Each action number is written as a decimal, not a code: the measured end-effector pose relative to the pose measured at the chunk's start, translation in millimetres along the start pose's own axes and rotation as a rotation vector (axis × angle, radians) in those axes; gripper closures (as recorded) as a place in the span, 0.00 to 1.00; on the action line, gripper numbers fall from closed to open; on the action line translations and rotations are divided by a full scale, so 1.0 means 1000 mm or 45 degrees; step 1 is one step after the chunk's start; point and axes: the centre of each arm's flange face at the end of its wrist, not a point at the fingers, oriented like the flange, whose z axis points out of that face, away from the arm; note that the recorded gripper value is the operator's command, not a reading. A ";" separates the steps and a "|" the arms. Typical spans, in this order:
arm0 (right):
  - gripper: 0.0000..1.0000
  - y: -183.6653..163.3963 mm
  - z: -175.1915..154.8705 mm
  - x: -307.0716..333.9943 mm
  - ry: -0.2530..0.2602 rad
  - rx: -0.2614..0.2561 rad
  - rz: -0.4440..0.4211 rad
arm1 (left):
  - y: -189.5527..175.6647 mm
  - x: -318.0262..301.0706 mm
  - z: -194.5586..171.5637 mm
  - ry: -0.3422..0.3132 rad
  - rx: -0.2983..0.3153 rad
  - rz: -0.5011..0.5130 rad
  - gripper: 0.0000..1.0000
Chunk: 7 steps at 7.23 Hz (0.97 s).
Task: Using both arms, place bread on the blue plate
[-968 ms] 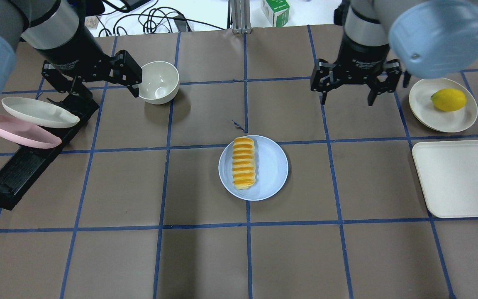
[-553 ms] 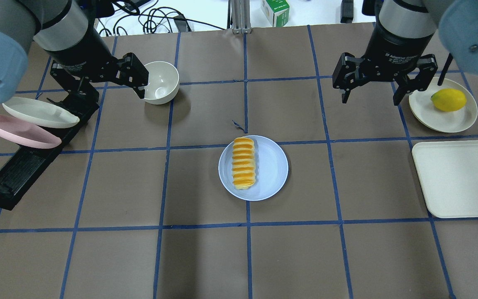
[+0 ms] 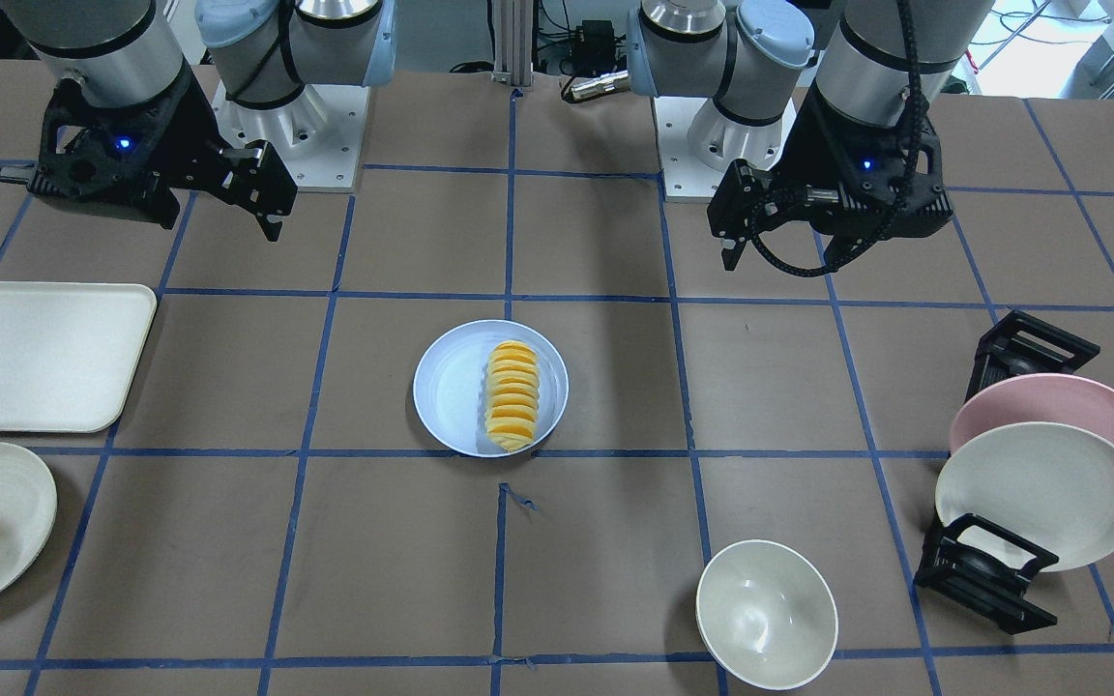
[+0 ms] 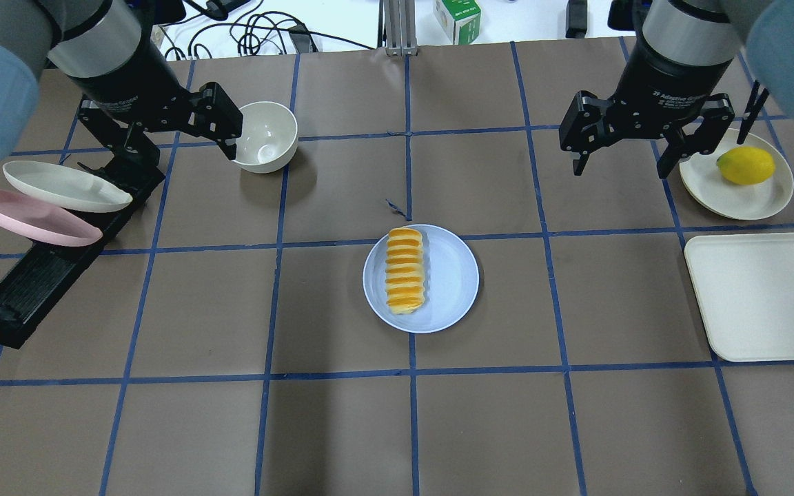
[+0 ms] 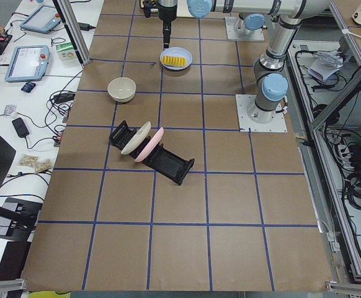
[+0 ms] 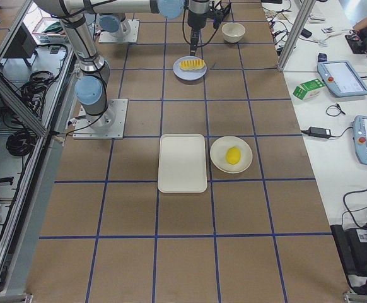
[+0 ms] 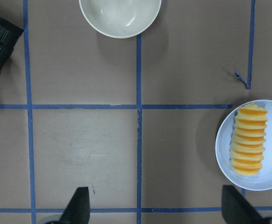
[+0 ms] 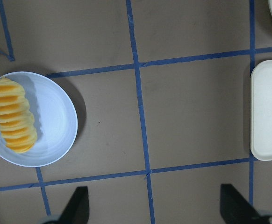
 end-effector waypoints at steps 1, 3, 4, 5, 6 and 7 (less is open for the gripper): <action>0.00 0.002 -0.002 -0.001 0.001 0.005 0.001 | 0.001 -0.001 0.000 -0.010 -0.006 0.000 0.00; 0.00 0.004 -0.004 -0.002 -0.005 0.009 -0.001 | 0.003 0.000 -0.002 -0.016 -0.009 0.003 0.00; 0.00 0.004 -0.004 -0.002 -0.008 0.011 -0.002 | 0.005 0.001 -0.002 -0.016 -0.009 0.006 0.00; 0.00 0.005 -0.005 -0.002 -0.009 0.013 -0.002 | 0.008 0.002 -0.004 -0.016 -0.005 0.009 0.00; 0.00 0.005 -0.006 -0.002 -0.010 0.014 -0.002 | 0.008 0.002 -0.005 -0.016 -0.002 0.010 0.00; 0.00 0.006 -0.006 -0.002 -0.011 0.016 -0.002 | 0.009 0.003 -0.005 -0.015 -0.004 0.011 0.00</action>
